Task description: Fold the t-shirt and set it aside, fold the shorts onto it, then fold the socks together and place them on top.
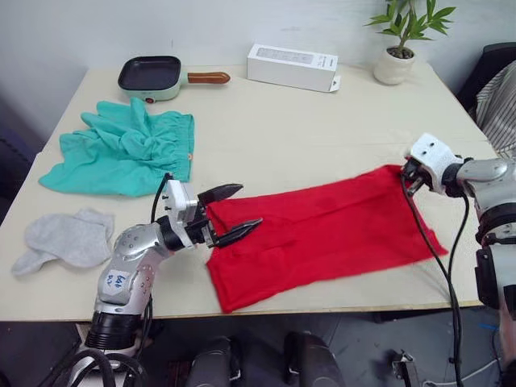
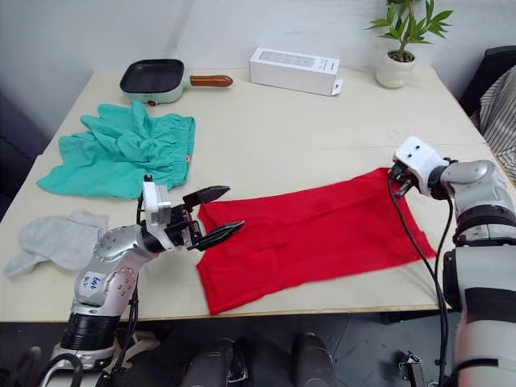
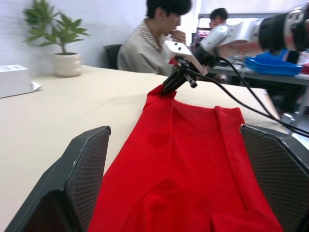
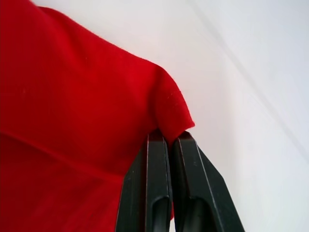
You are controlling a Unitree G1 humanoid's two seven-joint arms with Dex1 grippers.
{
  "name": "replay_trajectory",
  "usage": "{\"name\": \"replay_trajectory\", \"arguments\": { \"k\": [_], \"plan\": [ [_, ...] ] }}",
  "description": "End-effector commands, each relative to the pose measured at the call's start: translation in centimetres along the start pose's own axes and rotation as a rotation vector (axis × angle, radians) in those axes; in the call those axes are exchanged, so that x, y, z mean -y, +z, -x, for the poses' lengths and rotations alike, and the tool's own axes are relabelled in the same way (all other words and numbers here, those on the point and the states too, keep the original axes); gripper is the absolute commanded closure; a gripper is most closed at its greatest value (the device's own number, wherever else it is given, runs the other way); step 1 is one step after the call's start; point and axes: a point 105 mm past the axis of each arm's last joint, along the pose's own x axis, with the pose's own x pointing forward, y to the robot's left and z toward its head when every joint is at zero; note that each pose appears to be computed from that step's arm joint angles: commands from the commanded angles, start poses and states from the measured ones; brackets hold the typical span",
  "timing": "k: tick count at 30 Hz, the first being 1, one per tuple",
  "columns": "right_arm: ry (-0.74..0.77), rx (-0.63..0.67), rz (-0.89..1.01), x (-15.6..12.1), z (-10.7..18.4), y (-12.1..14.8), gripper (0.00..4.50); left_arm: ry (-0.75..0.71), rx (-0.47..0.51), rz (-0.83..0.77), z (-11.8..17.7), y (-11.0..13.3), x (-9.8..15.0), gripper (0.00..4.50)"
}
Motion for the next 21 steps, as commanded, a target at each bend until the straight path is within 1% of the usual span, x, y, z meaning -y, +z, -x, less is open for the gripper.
{"name": "replay_trajectory", "arguments": {
  "k": [1,2,4,5,6,7,9,12,15,16,17,18,19,21],
  "plan": [
    [-0.060,0.029,0.008,0.8,-0.1,1.1,4.48,0.042,-0.013,-0.077,0.0,0.2,-0.8,0.00],
    [-0.057,0.043,-0.006,0.6,-0.2,1.3,4.48,0.051,-0.021,-0.085,0.0,0.1,-1.0,0.00],
    [-0.024,0.079,-0.094,0.5,-0.1,1.7,4.48,0.057,-0.040,-0.061,0.1,-0.2,-1.5,0.00],
    [-0.012,0.081,-0.112,0.6,0.0,1.6,4.26,0.061,-0.049,-0.060,0.1,-0.2,-1.8,0.00],
    [-0.031,0.098,-0.126,1.2,0.4,1.8,4.03,0.053,-0.061,-0.056,0.2,-0.3,-2.0,0.00],
    [-0.043,0.105,-0.139,1.6,0.8,1.7,3.89,0.043,-0.072,-0.059,0.2,-0.4,-2.3,0.00],
    [-0.047,0.110,-0.176,2.6,1.9,1.2,3.27,0.009,-0.111,-0.056,0.2,-0.7,-2.7,0.00],
    [-0.012,0.133,-0.303,3.7,3.6,0.5,2.25,-0.011,-0.162,-0.069,0.2,-0.9,-4.1,0.00],
    [0.031,0.091,-0.482,4.6,5.8,-1.0,1.24,-0.036,-0.213,-0.083,0.0,-1.3,-5.8,0.00],
    [0.061,0.086,-0.553,4.5,6.6,-1.4,0.85,-0.036,-0.231,-0.085,-0.2,-1.5,-6.3,0.00],
    [0.098,0.058,-0.633,4.3,7.5,-2.2,0.58,-0.038,-0.263,-0.092,-0.5,-1.9,-6.9,0.00],
    [0.136,0.050,-0.716,3.9,8.3,-2.6,0.21,-0.043,-0.293,-0.110,-0.7,-2.3,-7.3,0.00],
    [0.170,0.034,-0.772,3.3,9.1,-2.9,0.05,-0.049,-0.318,-0.119,-0.9,-2.6,-7.6,0.00],
    [0.204,-0.023,-0.852,1.5,10.9,-3.7,0.05,-0.117,-0.402,-0.038,-1.2,-3.9,-7.4,0.00]
  ]
}}
